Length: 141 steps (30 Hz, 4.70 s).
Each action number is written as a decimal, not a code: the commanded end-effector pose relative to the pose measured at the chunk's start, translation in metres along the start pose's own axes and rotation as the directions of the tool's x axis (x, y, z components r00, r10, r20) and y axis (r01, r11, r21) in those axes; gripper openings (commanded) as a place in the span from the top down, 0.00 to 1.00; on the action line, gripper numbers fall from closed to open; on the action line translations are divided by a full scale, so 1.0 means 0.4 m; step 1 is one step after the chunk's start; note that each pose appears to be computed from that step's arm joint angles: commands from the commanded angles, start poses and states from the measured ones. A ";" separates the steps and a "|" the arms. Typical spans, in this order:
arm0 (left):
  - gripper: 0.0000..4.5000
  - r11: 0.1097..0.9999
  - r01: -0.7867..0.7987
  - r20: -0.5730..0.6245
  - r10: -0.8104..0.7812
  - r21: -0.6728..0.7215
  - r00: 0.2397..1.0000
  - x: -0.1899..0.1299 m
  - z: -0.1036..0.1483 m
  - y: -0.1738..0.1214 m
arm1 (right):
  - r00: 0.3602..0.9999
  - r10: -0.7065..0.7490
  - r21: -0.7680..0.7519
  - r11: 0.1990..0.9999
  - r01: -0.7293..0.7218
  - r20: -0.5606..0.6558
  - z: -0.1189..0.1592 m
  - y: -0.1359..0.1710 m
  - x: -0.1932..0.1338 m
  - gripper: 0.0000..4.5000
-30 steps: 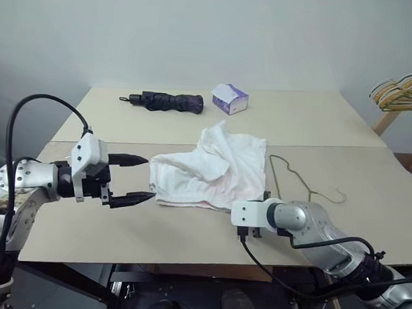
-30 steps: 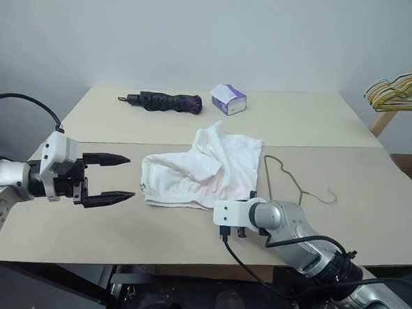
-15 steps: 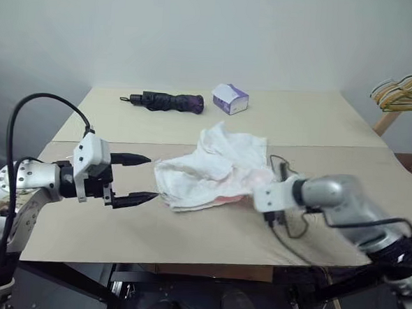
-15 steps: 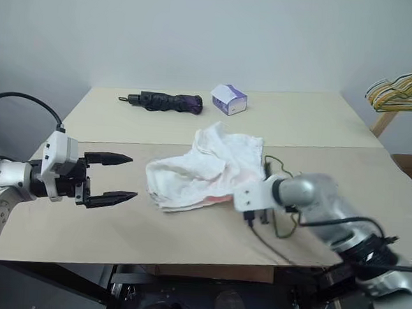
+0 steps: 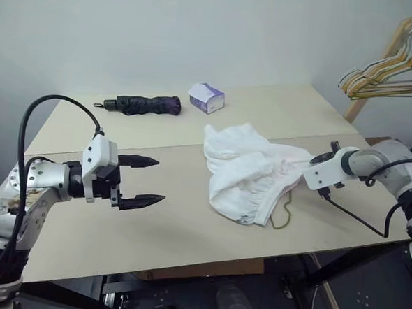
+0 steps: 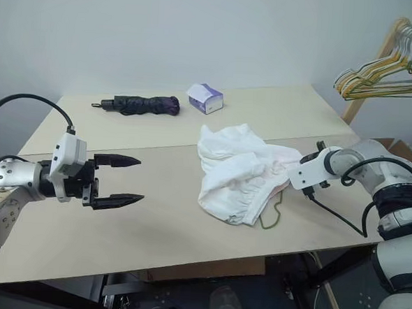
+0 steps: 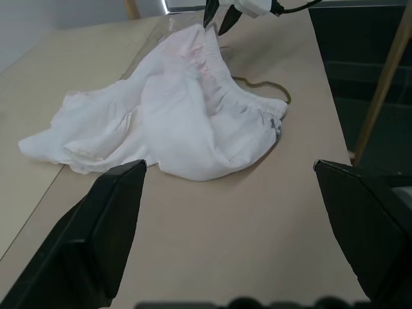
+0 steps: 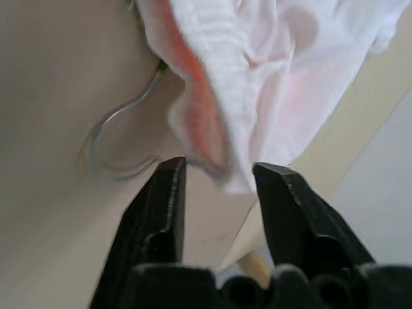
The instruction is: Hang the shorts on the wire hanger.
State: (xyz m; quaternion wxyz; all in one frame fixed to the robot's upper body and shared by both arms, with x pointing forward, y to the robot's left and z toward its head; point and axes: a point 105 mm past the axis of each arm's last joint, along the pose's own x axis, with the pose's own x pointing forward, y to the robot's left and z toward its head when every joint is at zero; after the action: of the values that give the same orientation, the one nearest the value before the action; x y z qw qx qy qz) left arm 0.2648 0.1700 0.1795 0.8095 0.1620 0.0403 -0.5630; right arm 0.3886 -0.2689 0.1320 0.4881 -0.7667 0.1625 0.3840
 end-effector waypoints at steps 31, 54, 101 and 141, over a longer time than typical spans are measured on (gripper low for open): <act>0.00 0.991 0.103 0.078 -0.110 0.088 0.991 0.067 0.049 -0.008 | 0.991 0.108 0.715 0.687 -0.129 0.075 0.511 0.072 -0.054 0.19; 0.00 0.809 0.276 -0.119 -0.251 0.520 0.961 0.404 0.088 0.121 | 0.996 0.085 0.624 0.777 -0.082 0.025 0.454 0.089 -0.061 0.99; 1.00 0.838 -0.545 -0.004 0.545 -0.018 0.838 0.362 -0.018 0.258 | 0.997 0.034 0.696 0.714 -0.076 0.074 0.512 0.091 -0.083 1.00; 0.00 0.742 0.045 -0.367 0.277 0.669 0.888 -0.064 -0.110 0.122 | 0.986 -0.004 0.607 0.788 -0.098 0.164 0.513 0.071 -0.060 1.00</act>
State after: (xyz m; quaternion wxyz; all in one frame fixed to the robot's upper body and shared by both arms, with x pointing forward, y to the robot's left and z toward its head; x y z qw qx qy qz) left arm 0.2994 0.2239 0.1568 0.7253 0.5348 0.0321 -0.4322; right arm 0.2610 -0.1087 0.0741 0.7019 -0.5238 0.2848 0.3897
